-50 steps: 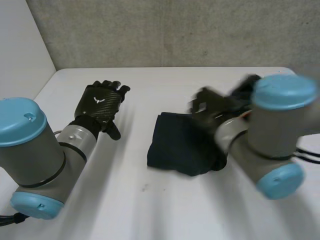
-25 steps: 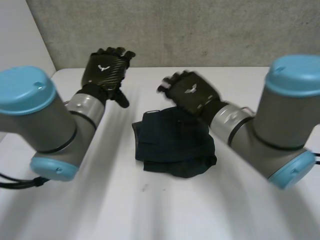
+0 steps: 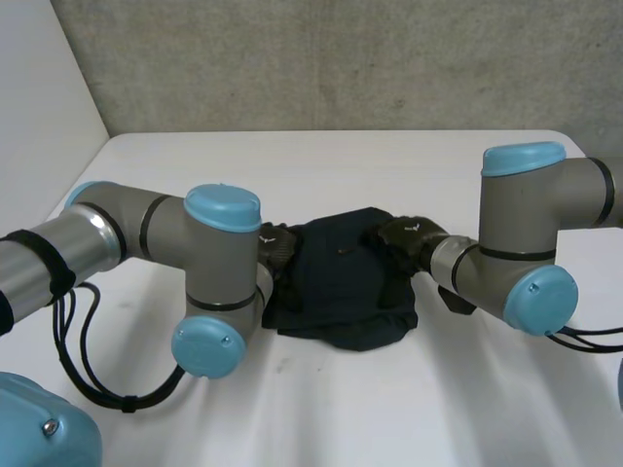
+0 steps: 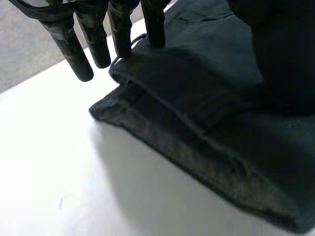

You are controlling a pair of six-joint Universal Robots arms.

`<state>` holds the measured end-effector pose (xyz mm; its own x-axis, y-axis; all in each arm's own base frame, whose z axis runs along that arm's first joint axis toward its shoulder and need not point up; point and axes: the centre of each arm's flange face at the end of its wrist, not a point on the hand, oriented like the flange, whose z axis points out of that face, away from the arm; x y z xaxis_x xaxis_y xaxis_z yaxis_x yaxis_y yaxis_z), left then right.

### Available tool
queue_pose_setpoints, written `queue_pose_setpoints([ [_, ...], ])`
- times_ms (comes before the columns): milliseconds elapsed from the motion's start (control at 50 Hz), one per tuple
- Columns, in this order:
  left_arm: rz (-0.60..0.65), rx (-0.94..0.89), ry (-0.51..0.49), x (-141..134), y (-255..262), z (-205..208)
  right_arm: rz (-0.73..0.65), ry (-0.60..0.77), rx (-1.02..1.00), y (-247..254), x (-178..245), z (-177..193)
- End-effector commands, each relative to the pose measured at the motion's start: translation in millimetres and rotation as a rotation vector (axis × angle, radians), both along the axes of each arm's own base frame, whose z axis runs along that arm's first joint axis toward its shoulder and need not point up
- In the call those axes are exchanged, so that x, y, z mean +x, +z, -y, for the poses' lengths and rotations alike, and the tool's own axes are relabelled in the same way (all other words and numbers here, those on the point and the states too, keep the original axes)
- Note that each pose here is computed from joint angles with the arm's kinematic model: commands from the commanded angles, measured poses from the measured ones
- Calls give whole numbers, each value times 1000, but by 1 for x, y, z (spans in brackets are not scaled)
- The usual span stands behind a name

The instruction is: Fold the shorts.

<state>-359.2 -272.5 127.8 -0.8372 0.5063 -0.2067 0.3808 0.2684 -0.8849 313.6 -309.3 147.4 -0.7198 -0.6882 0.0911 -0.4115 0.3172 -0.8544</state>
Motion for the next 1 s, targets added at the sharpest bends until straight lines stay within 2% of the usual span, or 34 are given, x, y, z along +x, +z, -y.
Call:
queue_pose_setpoints([
  [20,25,-1,-30,1,6,-6,-62,23,-43,12,-3,-4],
  [120,-32,-50,-76,-3,42,-13,3,14,-129,52,-3,-9],
  [200,-115,-132,-100,3,96,-21,137,-56,-264,96,-10,-9],
  [280,-194,-241,-64,30,157,-32,278,-187,-466,164,-28,-22],
  [300,-229,-286,-23,49,180,-32,300,-214,-501,175,-32,-25],
  [400,-359,-399,137,108,235,-30,320,-358,-609,210,-63,-31],
  [460,-429,-408,203,128,247,-26,296,-384,-596,216,-72,-34],
  [520,-434,-389,227,134,247,-23,291,-386,-589,221,-74,-37],
  [800,-393,-289,205,133,231,-28,272,-360,-566,215,-73,-41],
  [920,-399,-300,193,130,232,-30,183,-231,-509,193,-59,-42],
  [1000,-405,-308,189,128,231,-29,73,-102,-326,135,-42,-29],
])
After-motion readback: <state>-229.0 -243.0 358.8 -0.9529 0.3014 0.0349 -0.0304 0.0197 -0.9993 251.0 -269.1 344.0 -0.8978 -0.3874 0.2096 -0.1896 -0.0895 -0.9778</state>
